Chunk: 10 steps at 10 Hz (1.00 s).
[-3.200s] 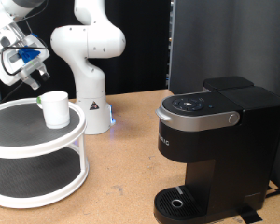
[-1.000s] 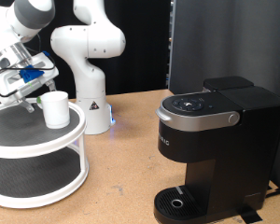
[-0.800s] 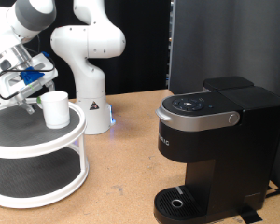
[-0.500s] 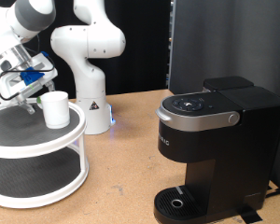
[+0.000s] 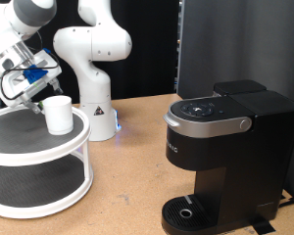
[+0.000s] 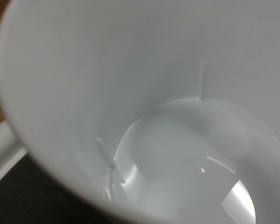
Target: Make a cup of coffee with the keurig machine
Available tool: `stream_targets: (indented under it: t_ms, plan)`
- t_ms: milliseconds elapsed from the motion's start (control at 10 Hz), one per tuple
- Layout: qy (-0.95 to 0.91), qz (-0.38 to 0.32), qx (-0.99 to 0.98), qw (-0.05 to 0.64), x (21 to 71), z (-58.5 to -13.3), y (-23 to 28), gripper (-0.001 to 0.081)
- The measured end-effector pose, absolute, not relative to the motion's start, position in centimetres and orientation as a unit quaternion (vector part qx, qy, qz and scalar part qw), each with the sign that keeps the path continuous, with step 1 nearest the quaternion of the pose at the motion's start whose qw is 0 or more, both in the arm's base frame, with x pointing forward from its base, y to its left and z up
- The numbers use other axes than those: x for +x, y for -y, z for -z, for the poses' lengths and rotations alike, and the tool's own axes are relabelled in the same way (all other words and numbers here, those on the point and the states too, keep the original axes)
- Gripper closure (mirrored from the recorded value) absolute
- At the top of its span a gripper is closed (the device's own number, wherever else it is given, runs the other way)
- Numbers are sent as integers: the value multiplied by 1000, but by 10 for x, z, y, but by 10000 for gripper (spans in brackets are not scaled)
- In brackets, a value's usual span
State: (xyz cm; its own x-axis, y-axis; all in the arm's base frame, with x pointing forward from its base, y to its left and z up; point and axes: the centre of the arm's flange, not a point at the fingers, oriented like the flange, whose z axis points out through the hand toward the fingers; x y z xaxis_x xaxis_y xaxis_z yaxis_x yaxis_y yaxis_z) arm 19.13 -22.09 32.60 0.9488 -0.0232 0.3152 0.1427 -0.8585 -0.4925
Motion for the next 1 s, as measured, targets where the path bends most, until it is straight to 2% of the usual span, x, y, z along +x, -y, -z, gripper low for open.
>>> stream_targets:
  t_ms: [500,600,700,800,900,1000]
  plan:
    - [24,158,-953,258,188,-336,220,13]
    - [19,156,-954,256,189,-337,219,185]
    - [16,154,-955,254,191,-338,218,185]
    - [12,153,-956,252,192,-339,217,389]
    - [6,153,-956,249,194,-340,217,522]
    - [2,154,-957,247,196,-341,216,522]
